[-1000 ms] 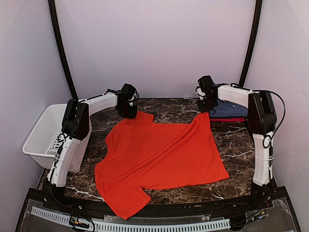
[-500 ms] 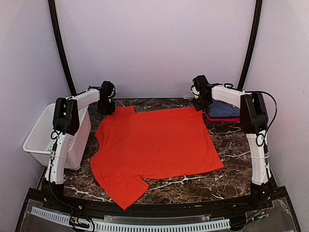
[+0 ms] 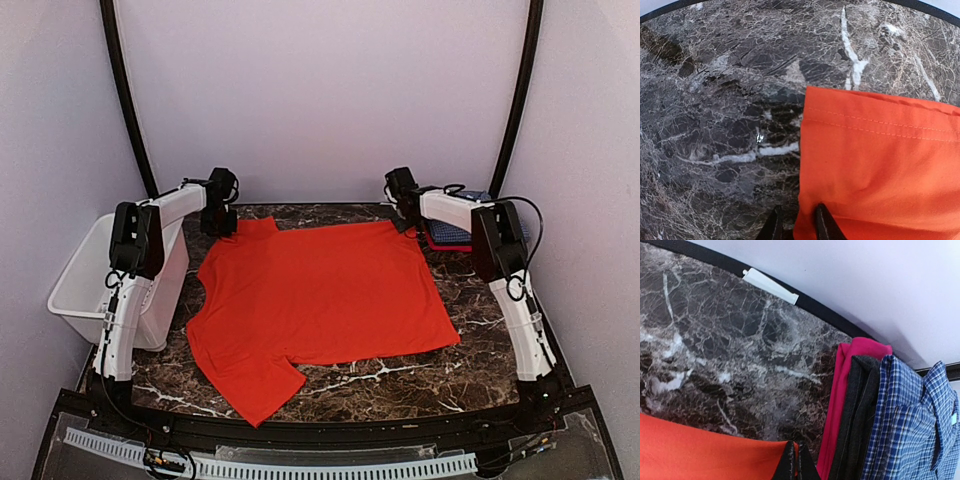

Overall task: Fold and stack the mixed laundry pile
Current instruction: Smooth out the flattened T-shirt at the center of the board.

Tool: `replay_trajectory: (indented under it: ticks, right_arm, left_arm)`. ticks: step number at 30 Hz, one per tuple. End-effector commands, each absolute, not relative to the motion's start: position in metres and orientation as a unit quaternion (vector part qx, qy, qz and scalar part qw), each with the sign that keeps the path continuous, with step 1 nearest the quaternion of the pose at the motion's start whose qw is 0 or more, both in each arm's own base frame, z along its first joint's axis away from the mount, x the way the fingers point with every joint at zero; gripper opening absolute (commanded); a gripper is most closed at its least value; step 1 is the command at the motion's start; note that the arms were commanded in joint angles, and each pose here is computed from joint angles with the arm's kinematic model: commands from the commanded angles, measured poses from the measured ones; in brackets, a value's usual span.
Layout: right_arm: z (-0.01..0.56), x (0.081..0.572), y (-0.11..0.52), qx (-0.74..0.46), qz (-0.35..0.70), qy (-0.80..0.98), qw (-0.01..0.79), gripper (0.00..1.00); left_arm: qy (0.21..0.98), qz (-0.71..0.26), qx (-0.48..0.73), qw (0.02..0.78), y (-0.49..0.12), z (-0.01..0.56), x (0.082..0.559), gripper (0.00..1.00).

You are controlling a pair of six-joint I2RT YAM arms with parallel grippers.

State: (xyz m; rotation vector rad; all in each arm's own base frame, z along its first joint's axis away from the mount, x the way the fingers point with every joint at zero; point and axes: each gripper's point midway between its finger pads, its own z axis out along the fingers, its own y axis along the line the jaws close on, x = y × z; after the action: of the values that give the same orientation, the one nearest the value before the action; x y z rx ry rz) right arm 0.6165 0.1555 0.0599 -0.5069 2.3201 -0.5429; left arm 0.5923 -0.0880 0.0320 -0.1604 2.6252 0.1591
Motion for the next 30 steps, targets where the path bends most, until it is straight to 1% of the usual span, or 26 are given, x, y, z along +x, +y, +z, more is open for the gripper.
replay_trajectory:
  ticks: [1, 3, 4, 5, 6, 7, 8, 9, 10, 11, 12, 13, 14, 15, 16, 17, 20, 21, 25, 26, 27, 30]
  right_arm:
    - [0.092, 0.650, 0.149, -0.168, -0.261, 0.858, 0.408, 0.04]
    - [0.087, 0.656, 0.149, -0.179, -0.274, 0.854, 0.405, 0.12]
    - [0.084, 0.658, 0.149, -0.183, -0.279, 0.853, 0.401, 0.20]
    - [0.083, 0.658, 0.147, -0.183, -0.282, 0.853, 0.398, 0.35]
    - [0.084, 0.656, 0.148, -0.182, -0.279, 0.855, 0.396, 0.42]
    - [0.087, 0.654, 0.150, -0.181, -0.269, 0.859, 0.396, 0.46]
    - [0.092, 0.651, 0.153, -0.180, -0.253, 0.862, 0.399, 0.49]
    - [0.101, 0.649, 0.158, -0.179, -0.234, 0.865, 0.406, 0.53]
    - [0.110, 0.646, 0.162, -0.179, -0.218, 0.867, 0.411, 0.58]
    - [0.123, 0.643, 0.169, -0.183, -0.198, 0.867, 0.419, 0.62]
    - [0.134, 0.640, 0.176, -0.187, -0.177, 0.868, 0.425, 0.65]
    - [0.145, 0.635, 0.182, -0.190, -0.160, 0.869, 0.429, 0.68]
    - [0.161, 0.630, 0.188, -0.193, -0.138, 0.868, 0.435, 0.71]
    - [0.171, 0.624, 0.194, -0.198, -0.117, 0.870, 0.436, 0.73]
    - [0.181, 0.617, 0.201, -0.203, -0.097, 0.871, 0.436, 0.75]
    - [0.188, 0.608, 0.205, -0.208, -0.079, 0.873, 0.433, 0.79]
    - [0.193, 0.575, 0.219, -0.220, -0.011, 0.889, 0.402, 0.86]
    - [0.183, 0.559, 0.223, -0.227, 0.011, 0.896, 0.380, 0.87]
    - [0.164, 0.493, 0.230, -0.237, 0.074, 0.912, 0.326, 0.89]
    - [0.161, 0.477, 0.231, -0.237, 0.091, 0.914, 0.316, 0.89]
    - [0.155, 0.459, 0.231, -0.238, 0.107, 0.917, 0.302, 0.89]
    - [0.135, 0.410, 0.230, -0.235, 0.149, 0.925, 0.257, 0.89]
  left_arm:
    - [0.967, 0.065, -0.055, 0.242, -0.083, 0.033, 0.589, 0.22]
    - [0.965, 0.066, -0.053, 0.248, -0.083, 0.036, 0.593, 0.23]
    - [0.964, 0.066, -0.051, 0.252, -0.083, 0.038, 0.595, 0.24]
    - [0.963, 0.063, -0.049, 0.258, -0.085, 0.042, 0.597, 0.26]
    - [0.962, 0.058, -0.048, 0.264, -0.087, 0.047, 0.599, 0.28]
    - [0.956, 0.049, -0.047, 0.286, -0.090, 0.063, 0.605, 0.34]
    - [0.955, 0.042, -0.044, 0.292, -0.093, 0.067, 0.606, 0.37]
    - [0.948, 0.033, -0.041, 0.315, -0.096, 0.085, 0.612, 0.43]
    - [0.944, 0.024, -0.038, 0.326, -0.099, 0.095, 0.615, 0.46]
    - [0.937, 0.015, -0.031, 0.349, -0.103, 0.118, 0.620, 0.51]
    - [0.934, 0.006, -0.021, 0.358, -0.108, 0.128, 0.622, 0.56]
    - [0.926, -0.002, -0.018, 0.378, -0.111, 0.151, 0.627, 0.59]
    - [0.923, -0.007, -0.010, 0.385, -0.115, 0.161, 0.628, 0.62]
    - [0.917, -0.012, -0.007, 0.399, -0.118, 0.181, 0.629, 0.63]
    - [0.915, -0.013, -0.002, 0.404, -0.121, 0.190, 0.629, 0.65]
    - [0.912, -0.014, -0.001, 0.411, -0.122, 0.205, 0.627, 0.66]
    - [0.913, -0.019, 0.014, 0.407, -0.139, 0.225, 0.609, 0.69]
    - [0.918, -0.015, 0.020, 0.396, -0.144, 0.219, 0.602, 0.69]
    - [0.933, -0.001, 0.065, 0.354, -0.186, 0.203, 0.548, 0.70]
    - [0.936, -0.007, 0.081, 0.342, -0.202, 0.195, 0.524, 0.70]
    - [0.937, -0.015, 0.087, 0.338, -0.209, 0.192, 0.512, 0.70]
    - [0.947, -0.060, 0.088, 0.303, -0.227, 0.164, 0.446, 0.69]
